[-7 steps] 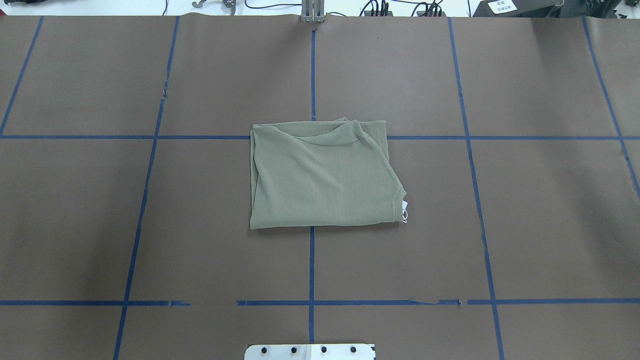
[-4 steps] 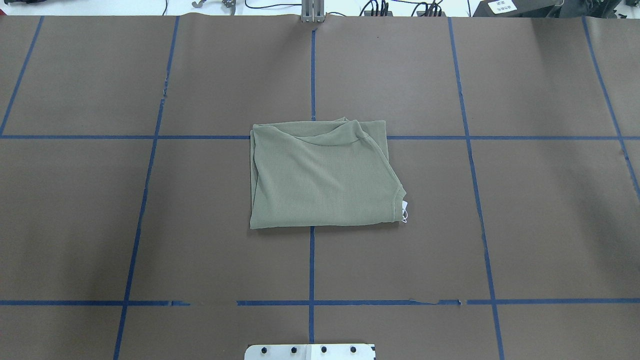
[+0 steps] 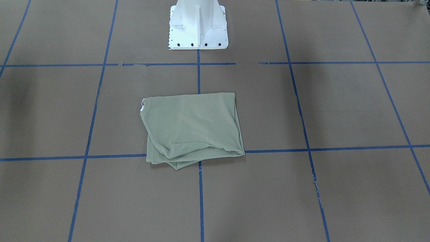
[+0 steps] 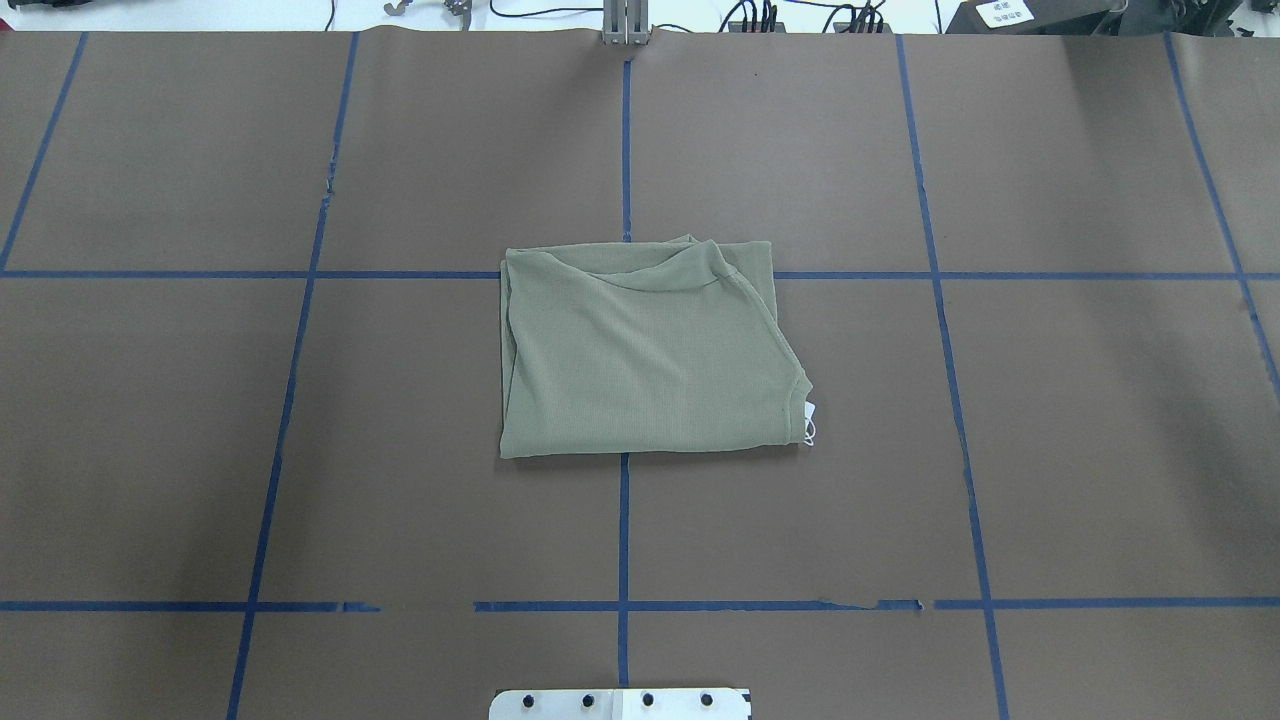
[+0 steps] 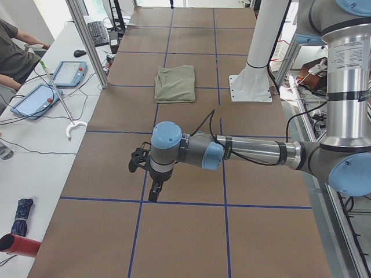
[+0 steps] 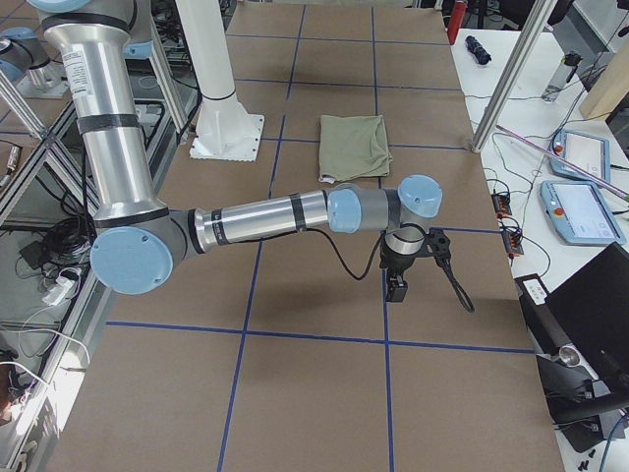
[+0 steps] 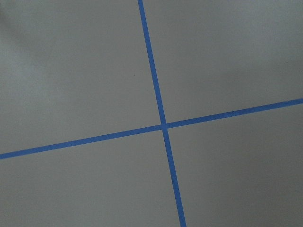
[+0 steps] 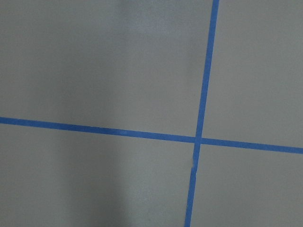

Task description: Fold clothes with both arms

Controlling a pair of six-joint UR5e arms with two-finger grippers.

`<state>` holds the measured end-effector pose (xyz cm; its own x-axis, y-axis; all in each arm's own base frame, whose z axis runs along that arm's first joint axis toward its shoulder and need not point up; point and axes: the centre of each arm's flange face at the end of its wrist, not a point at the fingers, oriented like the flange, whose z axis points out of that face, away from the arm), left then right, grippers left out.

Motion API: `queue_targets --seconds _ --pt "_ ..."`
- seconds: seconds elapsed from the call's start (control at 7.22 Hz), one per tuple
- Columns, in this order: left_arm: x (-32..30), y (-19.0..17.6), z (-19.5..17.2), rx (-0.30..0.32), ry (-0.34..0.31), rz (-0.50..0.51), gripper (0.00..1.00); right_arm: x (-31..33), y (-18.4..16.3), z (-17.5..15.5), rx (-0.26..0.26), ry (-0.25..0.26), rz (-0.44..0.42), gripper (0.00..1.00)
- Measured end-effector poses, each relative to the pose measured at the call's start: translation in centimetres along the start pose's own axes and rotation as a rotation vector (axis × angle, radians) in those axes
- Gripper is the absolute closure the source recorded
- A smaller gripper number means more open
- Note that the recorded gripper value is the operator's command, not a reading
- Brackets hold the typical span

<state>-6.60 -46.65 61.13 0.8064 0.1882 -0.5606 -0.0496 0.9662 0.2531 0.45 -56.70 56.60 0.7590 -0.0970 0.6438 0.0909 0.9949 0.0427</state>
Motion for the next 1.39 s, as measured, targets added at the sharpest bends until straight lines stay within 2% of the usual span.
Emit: queue_targets --seconds 0.14,0.55,0.69,1.39 --pt "0.1 0.1 0.8 -0.021 -0.012 0.004 0.00 0.3 0.3 0.3 -0.005 -0.001 0.004 0.00" --pt "1.2 0.6 2.0 -0.051 0.150 -0.019 0.00 0.8 1.1 1.1 -0.017 -0.007 0.013 0.00" --pt "1.5 0.6 1.9 -0.048 0.171 -0.016 0.00 1.0 1.4 1.4 -0.022 -0.008 0.017 0.00" --pt "2.2 -1.1 0.9 -0.021 0.179 0.007 0.00 1.2 1.7 1.7 -0.027 -0.012 0.020 0.00"
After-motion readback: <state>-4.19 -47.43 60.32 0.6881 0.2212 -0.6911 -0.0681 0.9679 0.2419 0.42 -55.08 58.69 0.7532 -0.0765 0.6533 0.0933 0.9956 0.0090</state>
